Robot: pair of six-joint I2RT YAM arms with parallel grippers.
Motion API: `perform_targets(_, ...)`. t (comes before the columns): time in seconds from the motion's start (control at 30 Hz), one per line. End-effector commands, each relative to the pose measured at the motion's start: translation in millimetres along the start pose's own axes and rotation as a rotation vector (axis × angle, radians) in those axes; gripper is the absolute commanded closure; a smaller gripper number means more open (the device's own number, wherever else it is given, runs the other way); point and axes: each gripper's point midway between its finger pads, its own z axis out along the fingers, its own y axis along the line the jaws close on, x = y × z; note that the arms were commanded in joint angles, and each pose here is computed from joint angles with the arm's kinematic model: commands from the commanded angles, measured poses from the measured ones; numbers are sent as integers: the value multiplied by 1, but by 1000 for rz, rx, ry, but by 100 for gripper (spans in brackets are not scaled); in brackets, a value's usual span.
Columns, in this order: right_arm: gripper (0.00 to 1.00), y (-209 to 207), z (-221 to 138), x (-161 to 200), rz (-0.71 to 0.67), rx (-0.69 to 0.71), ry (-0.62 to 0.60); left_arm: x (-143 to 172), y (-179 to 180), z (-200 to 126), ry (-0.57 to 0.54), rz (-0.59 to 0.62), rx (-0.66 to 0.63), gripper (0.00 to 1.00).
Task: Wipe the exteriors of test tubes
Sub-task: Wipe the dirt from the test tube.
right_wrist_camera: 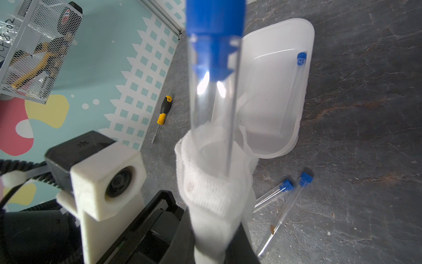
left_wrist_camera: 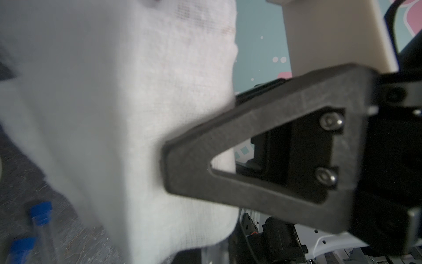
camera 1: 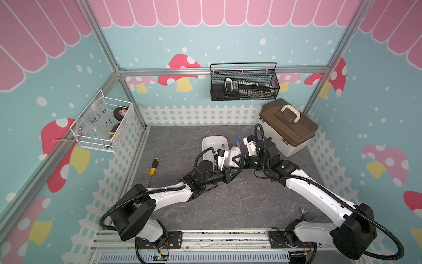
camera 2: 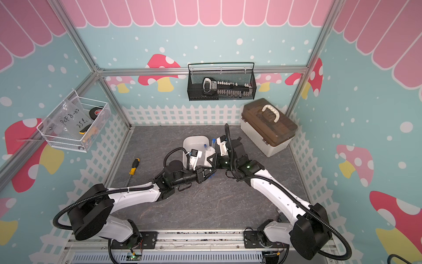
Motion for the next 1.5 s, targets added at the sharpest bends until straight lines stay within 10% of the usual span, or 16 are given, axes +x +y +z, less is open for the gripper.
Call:
perform_targets(0.0, 84, -2, -24, -90, -55, 57, -325, 38, -19, -6, 158, -19, 80, 93)
perform_targets(1.13, 80, -4, -5, 29, 80, -20, -125, 30, -16, -8, 128, -17, 66, 93)
perform_targets(1.47, 80, -3, -9, 1, 24, 33, -203, 34, -13, -11, 135, -27, 64, 93)
